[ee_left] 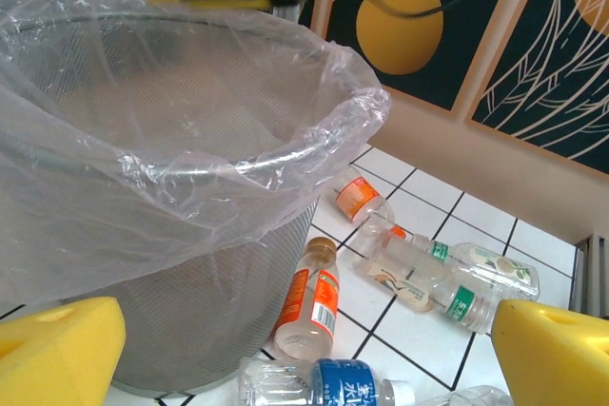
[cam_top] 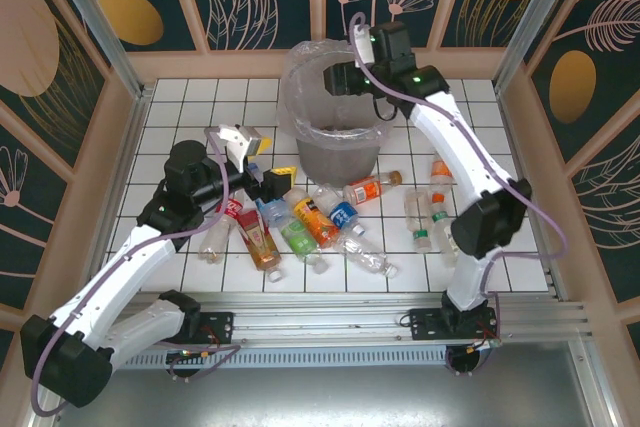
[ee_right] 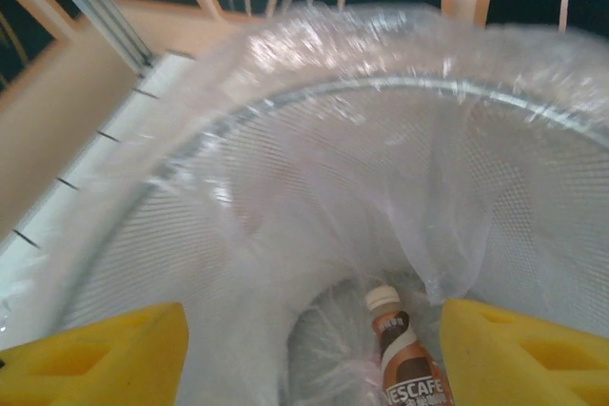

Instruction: Put the plastic bottles in the bin

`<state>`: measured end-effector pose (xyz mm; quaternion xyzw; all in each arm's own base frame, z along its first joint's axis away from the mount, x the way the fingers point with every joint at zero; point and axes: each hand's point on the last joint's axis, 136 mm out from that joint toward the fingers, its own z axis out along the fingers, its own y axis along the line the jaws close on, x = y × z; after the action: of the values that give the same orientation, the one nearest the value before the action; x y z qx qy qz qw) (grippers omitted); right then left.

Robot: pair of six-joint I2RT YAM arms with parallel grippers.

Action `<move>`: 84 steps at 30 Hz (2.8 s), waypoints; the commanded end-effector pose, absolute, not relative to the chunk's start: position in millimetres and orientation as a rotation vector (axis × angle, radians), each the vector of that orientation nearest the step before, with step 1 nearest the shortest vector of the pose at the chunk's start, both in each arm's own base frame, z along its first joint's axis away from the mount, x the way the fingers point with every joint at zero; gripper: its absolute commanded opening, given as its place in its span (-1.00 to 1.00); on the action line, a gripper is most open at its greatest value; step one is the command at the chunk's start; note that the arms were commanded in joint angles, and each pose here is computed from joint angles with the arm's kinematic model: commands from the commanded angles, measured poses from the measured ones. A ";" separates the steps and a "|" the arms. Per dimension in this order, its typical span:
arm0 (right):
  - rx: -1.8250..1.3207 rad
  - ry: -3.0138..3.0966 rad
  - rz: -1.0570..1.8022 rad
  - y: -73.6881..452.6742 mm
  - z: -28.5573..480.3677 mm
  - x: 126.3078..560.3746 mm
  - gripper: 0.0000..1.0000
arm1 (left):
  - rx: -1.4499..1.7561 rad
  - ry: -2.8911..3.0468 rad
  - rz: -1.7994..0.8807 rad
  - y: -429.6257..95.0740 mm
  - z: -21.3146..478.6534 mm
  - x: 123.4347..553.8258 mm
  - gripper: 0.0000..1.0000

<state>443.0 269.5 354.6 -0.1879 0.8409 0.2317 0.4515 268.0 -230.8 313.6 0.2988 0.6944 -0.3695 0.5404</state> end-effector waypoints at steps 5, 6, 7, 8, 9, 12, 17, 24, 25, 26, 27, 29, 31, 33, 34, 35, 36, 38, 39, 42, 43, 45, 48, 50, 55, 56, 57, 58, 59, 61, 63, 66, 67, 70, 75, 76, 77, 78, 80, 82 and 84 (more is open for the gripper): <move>-0.421 1.961 0.635 244.8 398.4 378.1 0.43 | 0.779 1.564 -0.963 -237.5 341.2 247.0 0.97; -0.401 1.957 0.639 239.3 400.0 369.3 0.42 | 0.800 1.557 -0.980 -239.5 342.5 243.2 0.97; -0.375 1.965 0.637 233.2 397.6 361.8 0.43 | 0.819 1.555 -0.996 -240.9 343.1 239.8 0.97; -0.347 1.972 0.636 227.4 395.4 355.4 0.42 | 0.831 1.557 -1.010 -241.9 343.5 237.2 0.97; -0.313 1.984 0.631 220.0 391.2 347.9 0.43 | 0.840 1.559 -1.017 -242.3 344.5 235.0 0.97; -0.209 2.017 0.626 199.2 373.9 328.0 0.43 | 0.850 1.578 -1.041 -241.9 344.3 228.5 0.97; -0.168 2.094 0.662 183.8 325.6 293.3 0.42 | 0.797 1.666 -1.016 -232.2 338.3 224.8 0.97; 0.036 2.267 0.677 168.1 237.2 270.1 0.43 | 0.770 1.643 -1.075 -222.9 326.0 198.6 0.97; 0.086 2.270 0.675 164.4 229.0 270.0 0.43 | 0.774 1.627 -1.084 -222.6 326.6 195.8 0.97; 0.147 2.267 0.677 160.8 220.7 270.6 0.43 | 0.775 1.610 -1.092 -222.3 327.5 193.1 0.97; 0.207 2.260 0.682 157.6 213.4 271.7 0.44 | 0.769 1.597 -1.097 -221.7 327.7 191.9 0.97; 0.298 2.254 0.714 156.5 199.9 273.1 0.44 | 0.743 1.574 -1.102 -220.1 330.5 192.0 0.97; 0.395 2.232 0.726 152.7 187.7 277.0 0.47 | 0.740 1.562 -1.113 -220.1 331.6 190.3 0.97; 0.500 2.202 0.746 148.5 176.2 280.4 0.51 | 0.740 1.563 -1.112 -219.9 330.9 190.2 0.97; 0.538 2.186 0.766 148.4 172.4 281.8 0.52 | 0.740 1.567 -1.116 -220.2 329.8 189.9 0.97; 0.580 2.171 0.789 148.5 167.5 283.1 0.53 | 0.741 1.566 -1.121 -220.4 329.6 189.5 0.97; 0.624 2.157 0.806 148.0 161.8 284.6 0.54 | 0.738 1.567 -1.124 -220.3 329.6 189.2 0.97; 0.682 2.143 0.845 150.4 150.6 287.3 0.58 | 0.730 1.570 -1.127 -219.8 328.3 189.2 0.97; 0.708 2.140 0.852 151.0 145.1 289.3 0.59 | 0.725 1.568 -1.127 -219.2 329.1 188.7 0.97; 0.752 2.131 0.864 153.8 134.9 296.1 0.59 | 0.718 1.562 -1.119 -217.2 329.3 187.6 0.97; 0.761 2.132 0.869 155.2 132.3 298.0 0.59 | 0.718 1.558 -1.117 -216.8 329.7 187.0 0.97; 0.774 2.136 0.888 160.1 127.0 302.5 0.59 | 0.714 1.552 -1.121 -216.3 331.0 186.1 0.97; 0.804 2.139 0.916 166.8 118.7 308.7 0.60 | 0.712 1.565 -1.137 -217.5 328.5 186.1 0.97; 0.820 2.134 0.923 169.2 114.4 312.8 0.61 | 0.711 1.569 -1.138 -217.6 327.4 186.1 0.97; 0.854 2.142 0.904 172.9 101.3 323.3 0.66 | 0.709 1.570 -1.137 -217.4 327.4 186.5 0.97; 0.863 2.142 0.906 173.9 98.5 325.2 0.67 | 0.709 1.571 -1.135 -217.5 327.1 186.8 0.97; 0.868 2.143 0.907 175.2 95.8 327.2 0.67 | 0.707 1.573 -1.136 -217.3 326.8 186.8 0.97; 0.875 2.145 0.906 176.3 93.4 329.1 0.68 | 0.706 1.573 -1.135 -217.3 326.6 187.1 0.97; 0.878 2.148 0.911 178.3 90.7 331.0 0.68 | 0.706 1.573 -1.133 -217.3 326.5 187.1 0.97; 0.885 2.155 0.912 181.4 85.7 335.1 0.68 | 0.700 1.579 -1.128 -216.9 324.9 188.6 0.97; 0.888 2.157 0.911 184.0 81.2 339.4 0.68 | 0.702 1.586 -1.129 -217.4 323.2 189.3 0.97; 0.905 2.159 0.896 184.6 74.3 343.9 0.68 | 0.704 1.590 -1.131 -217.9 322.0 189.7 0.97; 0.916 2.158 0.890 184.0 71.7 344.6 0.68 | 0.704 1.590 -1.131 -218.0 321.6 189.7 0.97; 0.942 2.151 0.876 181.7 64.6 347.5 0.67 | 0.702 1.595 -1.130 -218.3 320.7 190.8 0.97; 0.960 2.149 0.870 180.8 53.4 354.3 0.63 | 0.700 1.606 -1.123 -218.4 318.2 192.7 0.97; 0.966 2.150 0.862 179.8 50.7 355.6 0.62 | 0.698 1.608 -1.122 -218.3 317.8 193.0 0.97; 0.969 2.154 0.854 179.7 47.9 356.3 0.60 | 0.697 1.609 -1.120 -218.1 317.6 193.5 0.97; 0.973 2.152 0.849 178.5 46.7 357.4 0.58 | 0.698 1.610 -1.119 -218.3 317.1 193.3 0.97; 0.985 2.154 0.835 175.8 41.5 358.3 0.54 | 0.695 1.612 -1.114 -217.8 317.0 194.0 0.97; 0.993 2.157 0.823 172.6 37.1 358.8 0.48 | 0.695 1.613 -1.109 -217.7 316.8 194.7 0.97; 1.001 2.155 0.808 167.4 34.4 360.1 0.42 | 0.691 1.621 -1.106 -217.3 314.9 195.9 0.97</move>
<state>352.1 178.4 45.2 0.3628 0.8200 0.3232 0.3025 194.1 -217.5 314.0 0.2872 0.6741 -0.4622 0.4995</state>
